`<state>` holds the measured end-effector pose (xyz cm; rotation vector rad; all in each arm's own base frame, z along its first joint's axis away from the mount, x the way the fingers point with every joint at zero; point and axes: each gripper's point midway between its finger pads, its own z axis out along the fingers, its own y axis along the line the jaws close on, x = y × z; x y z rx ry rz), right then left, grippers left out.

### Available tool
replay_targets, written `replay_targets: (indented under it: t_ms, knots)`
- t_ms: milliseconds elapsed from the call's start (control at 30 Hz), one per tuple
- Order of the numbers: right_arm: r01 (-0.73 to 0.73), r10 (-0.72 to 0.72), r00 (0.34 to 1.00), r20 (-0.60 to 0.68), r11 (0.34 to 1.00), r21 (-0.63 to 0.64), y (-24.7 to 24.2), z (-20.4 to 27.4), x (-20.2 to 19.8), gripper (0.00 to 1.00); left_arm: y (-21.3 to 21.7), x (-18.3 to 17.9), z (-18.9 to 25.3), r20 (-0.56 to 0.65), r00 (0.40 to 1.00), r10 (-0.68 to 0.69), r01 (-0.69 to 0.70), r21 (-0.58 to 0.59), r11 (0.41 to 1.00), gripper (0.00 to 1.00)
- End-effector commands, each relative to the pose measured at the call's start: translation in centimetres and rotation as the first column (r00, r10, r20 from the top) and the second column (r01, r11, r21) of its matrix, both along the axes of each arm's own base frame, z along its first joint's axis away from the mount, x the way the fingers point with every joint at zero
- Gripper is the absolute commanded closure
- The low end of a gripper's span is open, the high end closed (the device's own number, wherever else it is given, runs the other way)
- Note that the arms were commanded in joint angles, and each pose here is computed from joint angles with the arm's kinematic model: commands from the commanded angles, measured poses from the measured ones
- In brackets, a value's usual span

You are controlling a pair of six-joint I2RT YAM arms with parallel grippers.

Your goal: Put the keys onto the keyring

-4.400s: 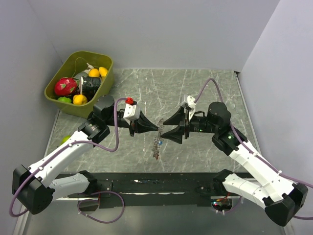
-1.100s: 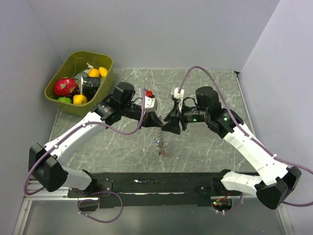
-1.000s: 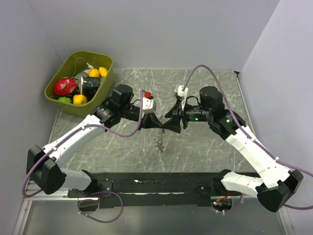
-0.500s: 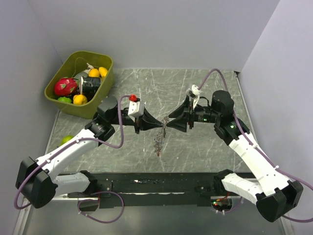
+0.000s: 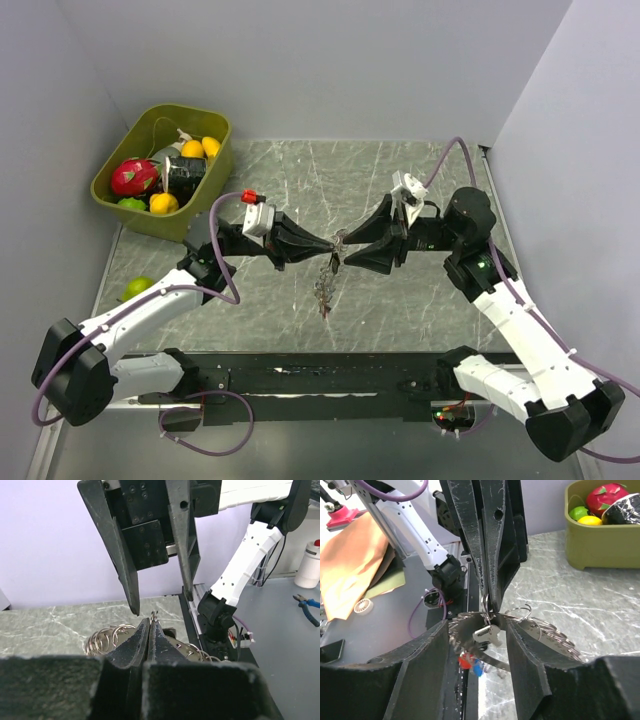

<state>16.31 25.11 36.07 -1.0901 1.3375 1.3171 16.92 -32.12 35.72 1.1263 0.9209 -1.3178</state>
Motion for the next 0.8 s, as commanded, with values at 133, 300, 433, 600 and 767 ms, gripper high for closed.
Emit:
replay_targets:
  t_ms: [133,300,433,600,767]
  knots:
    - [-0.006,0.006,1.0,0.022,0.999,0.037,0.3,0.9,0.4,0.5,0.1,-0.5,2.6,0.06,0.998,-0.019,0.023,-0.066,0.998,0.99]
    - [-0.015,0.014,1.0,0.009,0.999,0.042,0.8,0.9,0.6,0.55,0.0,-0.3,2.6,0.053,0.999,-0.01,0.014,-0.064,0.998,0.99]
    - [-0.03,0.031,0.999,-0.008,0.999,0.027,1.4,0.5,0.7,0.6,0.0,-0.2,2.7,0.051,0.999,-0.007,0.01,-0.066,0.998,0.99]
    - [-0.021,0.021,1.0,-0.019,1.0,0.016,1.8,0.3,0.9,0.63,-0.1,-0.1,2.8,0.049,0.999,-0.006,0.009,-0.064,0.998,0.99]
    - [0.007,-0.007,0.999,-0.032,1.0,0.011,1.9,0.2,1.5,0.92,-0.2,-0.1,2.7,0.047,0.999,-0.019,0.021,-0.05,0.999,0.99]
